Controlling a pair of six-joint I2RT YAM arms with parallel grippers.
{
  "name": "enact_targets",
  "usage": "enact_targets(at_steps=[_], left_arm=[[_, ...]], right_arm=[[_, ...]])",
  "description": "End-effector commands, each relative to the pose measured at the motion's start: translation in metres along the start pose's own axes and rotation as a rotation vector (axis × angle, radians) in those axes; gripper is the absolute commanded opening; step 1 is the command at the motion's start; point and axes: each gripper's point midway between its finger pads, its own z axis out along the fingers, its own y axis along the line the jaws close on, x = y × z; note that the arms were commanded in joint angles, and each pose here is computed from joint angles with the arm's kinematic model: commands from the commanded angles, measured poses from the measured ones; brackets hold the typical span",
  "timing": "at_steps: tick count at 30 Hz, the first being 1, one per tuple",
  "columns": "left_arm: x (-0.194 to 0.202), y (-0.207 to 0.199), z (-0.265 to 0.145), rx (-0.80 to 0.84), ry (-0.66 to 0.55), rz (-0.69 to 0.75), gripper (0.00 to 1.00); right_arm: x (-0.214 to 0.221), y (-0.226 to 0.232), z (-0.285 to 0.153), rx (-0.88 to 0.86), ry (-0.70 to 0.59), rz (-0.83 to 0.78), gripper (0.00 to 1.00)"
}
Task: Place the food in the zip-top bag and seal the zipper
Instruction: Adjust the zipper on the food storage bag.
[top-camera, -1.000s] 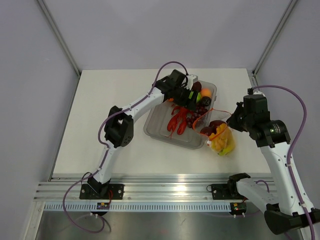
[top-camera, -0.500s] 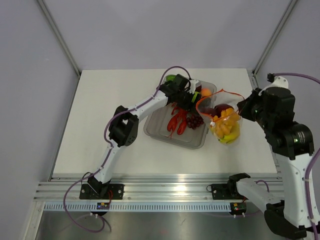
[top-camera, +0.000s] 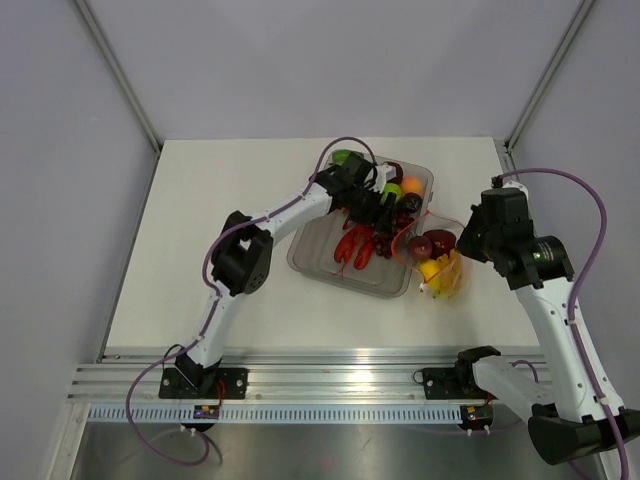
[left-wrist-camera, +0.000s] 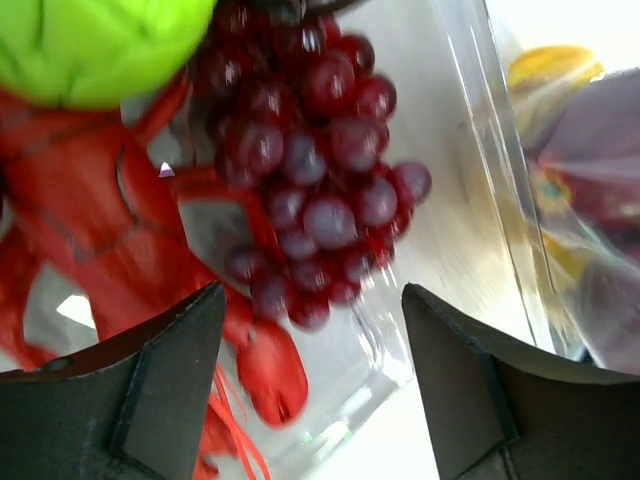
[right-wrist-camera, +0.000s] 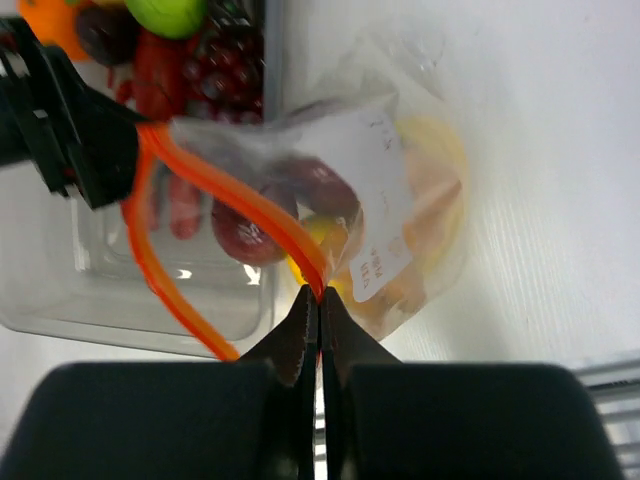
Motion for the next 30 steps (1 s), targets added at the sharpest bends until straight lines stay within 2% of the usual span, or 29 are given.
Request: enact_targets(at_steps=[1, 3, 4, 7, 10, 11, 17, 19, 21, 27, 29, 30], left_arm=[[-0.044, -0.043, -0.078, 0.015, -0.161, 0.041, 0.73], [-0.034, -0.039, -0.09, -0.019, -0.161, -0.02, 0.71], [-0.04, -0.048, -0.113, -0.022, -0.201, -0.024, 0.71], [-0.034, -0.054, -0.144, -0.063, -0.246, -0.109, 0.72], [-0.023, -0.077, -0.156, 0.032, -0.272, -0.198, 0.77], [-0.025, -0.092, -0.156, 0.091, -0.288, -0.225, 0.78], [-0.001, -0.13, -0.123, 0.144, -0.206, -0.279, 0.79], [0.005, -0.13, -0.105, 0.143, -0.172, -0.301, 0.77], [0.007, -0.125, -0.09, 0.127, -0.157, -0.324, 0.7], [0.008, -0.114, -0.077, 0.07, -0.153, -0.325, 0.54], [0.01, -0.114, -0.073, 0.069, -0.147, -0.326, 0.52], [0.008, -0.116, -0.072, 0.076, -0.149, -0.321, 0.44]], right_arm=[[-0.039, 0.015, -0.026, -0.07, -0.145, 0.023, 0.0], [-0.035, 0.014, -0.022, -0.066, -0.132, 0.021, 0.0], [-0.034, 0.014, -0.022, -0.07, -0.133, 0.025, 0.0], [-0.03, 0.015, -0.02, -0.079, -0.126, 0.038, 0.0], [-0.029, 0.015, -0.019, -0.08, -0.124, 0.043, 0.0], [-0.028, 0.014, -0.019, -0.078, -0.123, 0.044, 0.0], [-0.031, 0.016, -0.02, -0.086, -0.133, 0.045, 0.0], [-0.031, 0.017, -0.021, -0.092, -0.131, 0.047, 0.0], [-0.03, 0.017, -0.023, -0.097, -0.13, 0.047, 0.0], [-0.026, 0.013, -0.026, -0.089, -0.134, 0.049, 0.0], [-0.026, 0.013, -0.026, -0.09, -0.134, 0.054, 0.0], [-0.025, 0.013, -0.025, -0.089, -0.131, 0.053, 0.0]])
